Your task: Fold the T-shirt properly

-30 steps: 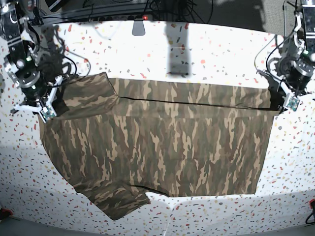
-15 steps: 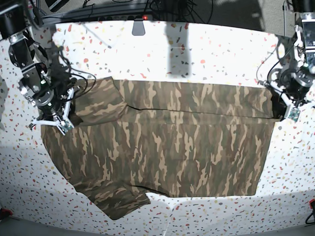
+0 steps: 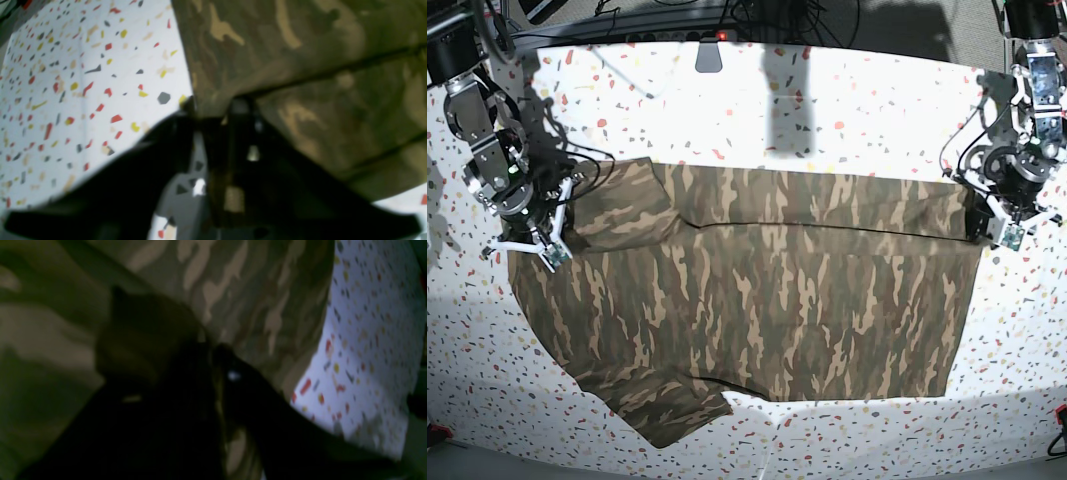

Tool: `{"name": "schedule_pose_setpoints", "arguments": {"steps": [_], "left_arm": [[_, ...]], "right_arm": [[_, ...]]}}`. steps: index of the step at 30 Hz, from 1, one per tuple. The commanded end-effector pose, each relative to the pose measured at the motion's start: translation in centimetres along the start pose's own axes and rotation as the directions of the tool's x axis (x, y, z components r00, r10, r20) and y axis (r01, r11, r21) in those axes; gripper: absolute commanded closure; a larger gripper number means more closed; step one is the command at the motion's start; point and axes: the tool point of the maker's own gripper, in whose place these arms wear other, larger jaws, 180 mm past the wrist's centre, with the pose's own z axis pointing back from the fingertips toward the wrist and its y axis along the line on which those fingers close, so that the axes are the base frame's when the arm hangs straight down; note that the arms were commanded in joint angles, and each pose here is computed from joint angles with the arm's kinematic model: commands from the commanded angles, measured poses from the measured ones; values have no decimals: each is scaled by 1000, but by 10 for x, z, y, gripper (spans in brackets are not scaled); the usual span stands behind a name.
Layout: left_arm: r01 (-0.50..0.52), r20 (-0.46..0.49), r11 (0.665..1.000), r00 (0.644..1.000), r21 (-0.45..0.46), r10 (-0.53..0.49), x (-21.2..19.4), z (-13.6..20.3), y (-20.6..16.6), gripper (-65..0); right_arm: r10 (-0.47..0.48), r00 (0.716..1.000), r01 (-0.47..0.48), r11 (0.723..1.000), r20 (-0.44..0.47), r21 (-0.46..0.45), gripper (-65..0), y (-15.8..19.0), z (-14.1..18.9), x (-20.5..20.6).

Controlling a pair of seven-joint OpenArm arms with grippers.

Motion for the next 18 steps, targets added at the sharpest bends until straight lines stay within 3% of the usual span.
{"name": "schedule_pose_setpoints", "arguments": {"steps": [1,3,10,14,18], "left_arm": [[14,44,999,999,29,-15,16,1,15,-237],[22,14,999,1000,31,-23,10,2,17,-237],[98,-87,994,992,58,-93,4,12,41,-236],[189,-47,980,981,66,-186,27,29,47,-236],[263,-53,965,963,-11,-264,21,49,32,-230]], "right_arm": [[13,1000,-11,999,26,-50,-196,-23,3,9],[17,1000,-16,998,23,-55,-277,-25,3,8],[63,998,-63,994,2,-88,-280,-36,10,13],[96,995,-96,990,-9,-107,-280,-46,21,22],[112,990,-121,987,-85,-103,-280,-44,30,13]]}}
